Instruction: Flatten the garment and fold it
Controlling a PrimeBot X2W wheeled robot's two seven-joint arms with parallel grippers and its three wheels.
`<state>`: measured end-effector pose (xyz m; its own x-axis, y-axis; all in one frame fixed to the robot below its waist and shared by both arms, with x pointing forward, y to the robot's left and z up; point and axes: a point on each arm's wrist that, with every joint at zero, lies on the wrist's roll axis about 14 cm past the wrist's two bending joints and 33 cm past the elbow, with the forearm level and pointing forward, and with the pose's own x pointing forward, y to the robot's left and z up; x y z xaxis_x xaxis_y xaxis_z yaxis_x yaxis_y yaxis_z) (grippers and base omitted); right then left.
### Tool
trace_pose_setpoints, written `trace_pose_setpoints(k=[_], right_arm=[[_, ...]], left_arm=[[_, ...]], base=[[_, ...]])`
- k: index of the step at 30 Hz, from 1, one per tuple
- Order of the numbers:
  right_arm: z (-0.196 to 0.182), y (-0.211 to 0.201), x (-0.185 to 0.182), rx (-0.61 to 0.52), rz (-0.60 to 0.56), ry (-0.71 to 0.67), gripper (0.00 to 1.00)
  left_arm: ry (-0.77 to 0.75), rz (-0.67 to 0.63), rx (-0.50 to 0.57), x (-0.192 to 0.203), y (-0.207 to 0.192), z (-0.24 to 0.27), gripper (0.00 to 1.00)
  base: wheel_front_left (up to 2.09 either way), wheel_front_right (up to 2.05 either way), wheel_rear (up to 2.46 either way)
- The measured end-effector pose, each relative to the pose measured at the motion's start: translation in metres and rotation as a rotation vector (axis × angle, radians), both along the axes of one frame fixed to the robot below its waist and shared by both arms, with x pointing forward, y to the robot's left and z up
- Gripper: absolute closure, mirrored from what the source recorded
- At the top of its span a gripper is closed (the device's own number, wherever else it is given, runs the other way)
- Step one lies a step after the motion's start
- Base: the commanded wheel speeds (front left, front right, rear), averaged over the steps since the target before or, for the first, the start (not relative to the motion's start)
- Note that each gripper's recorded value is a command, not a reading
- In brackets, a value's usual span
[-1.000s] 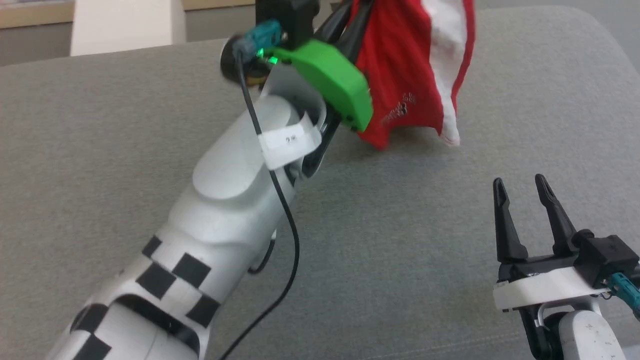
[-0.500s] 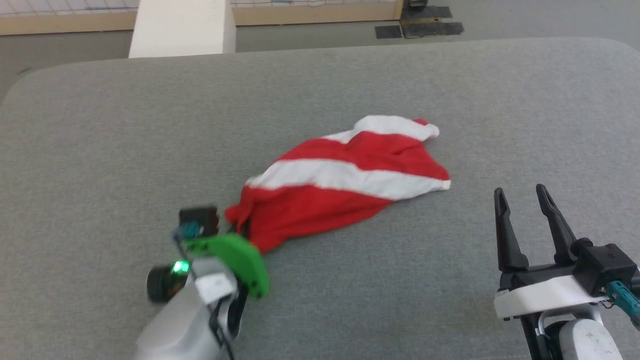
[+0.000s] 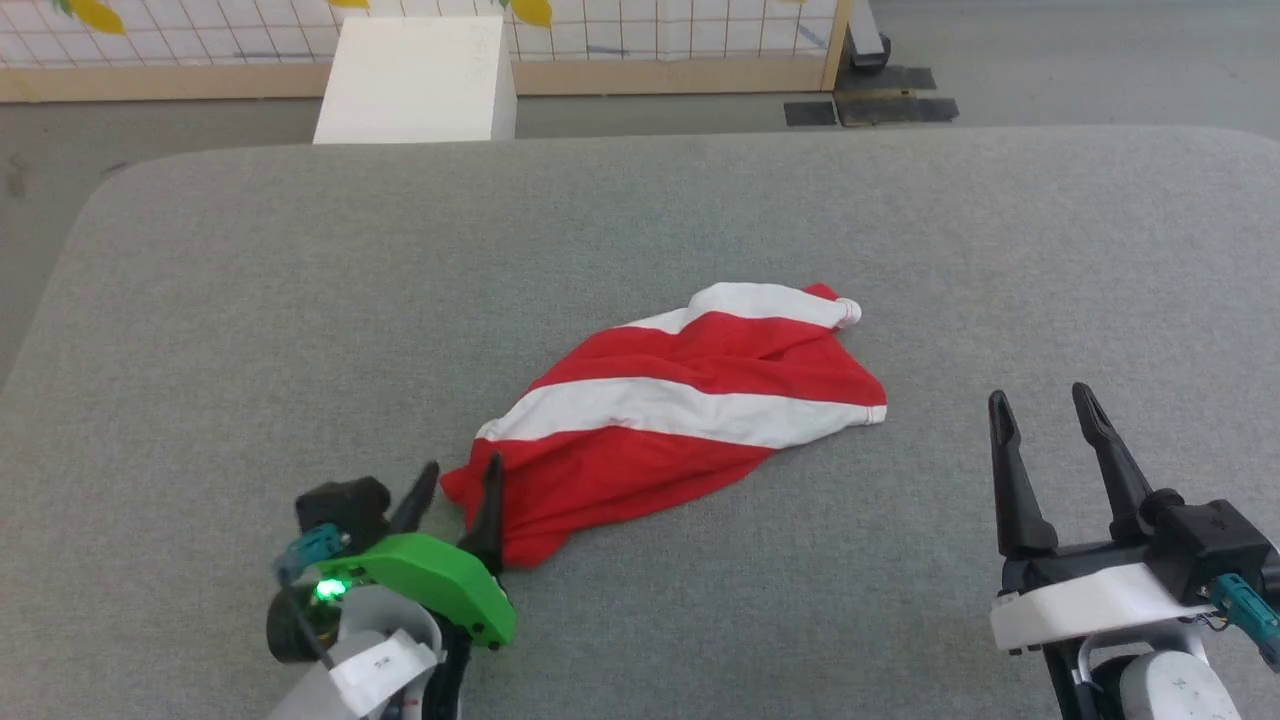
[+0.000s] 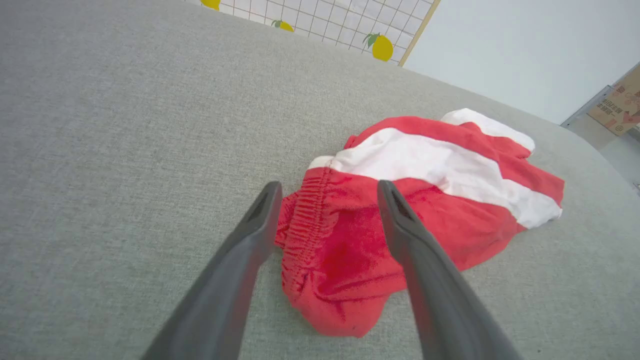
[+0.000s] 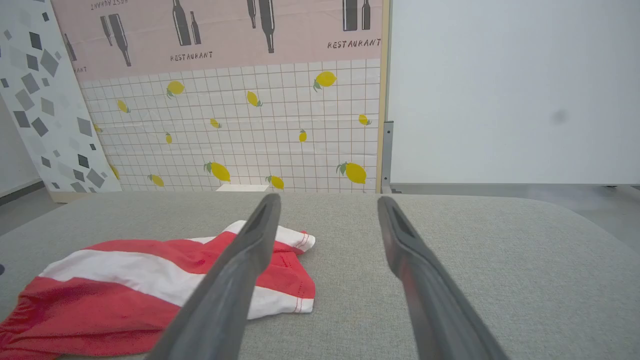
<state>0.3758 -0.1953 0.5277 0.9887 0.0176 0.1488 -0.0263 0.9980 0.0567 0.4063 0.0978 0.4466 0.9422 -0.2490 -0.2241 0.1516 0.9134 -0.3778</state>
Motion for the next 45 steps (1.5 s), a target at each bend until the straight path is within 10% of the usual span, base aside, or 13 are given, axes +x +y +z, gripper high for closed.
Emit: trace_pose_setpoints(k=[10,37,40,45], right_arm=[[0.004,-0.007,-0.005,-0.008,-0.023,-0.012,0.00],[-0.013,-0.031,-0.012,-0.009,-0.097,0.045,0.00],[-0.012,-0.032,-0.012,-0.009,-0.099,0.043,0.00],[-0.009,-0.031,-0.013,-0.007,-0.096,0.033,0.00]], left_arm=[[-0.235,0.017,0.052,0.007,0.015,0.055,0.00],[0.469,-0.329,0.309,0.030,-0.029,-0.041,0.00],[0.470,-0.360,0.319,0.026,-0.035,-0.040,1.00],[0.401,-0.352,0.342,0.031,-0.034,-0.026,1.00]], base=[[0.00,0.00,0.00],[0.00,0.00,0.00],[0.00,0.00,0.00],[0.00,0.00,0.00]])
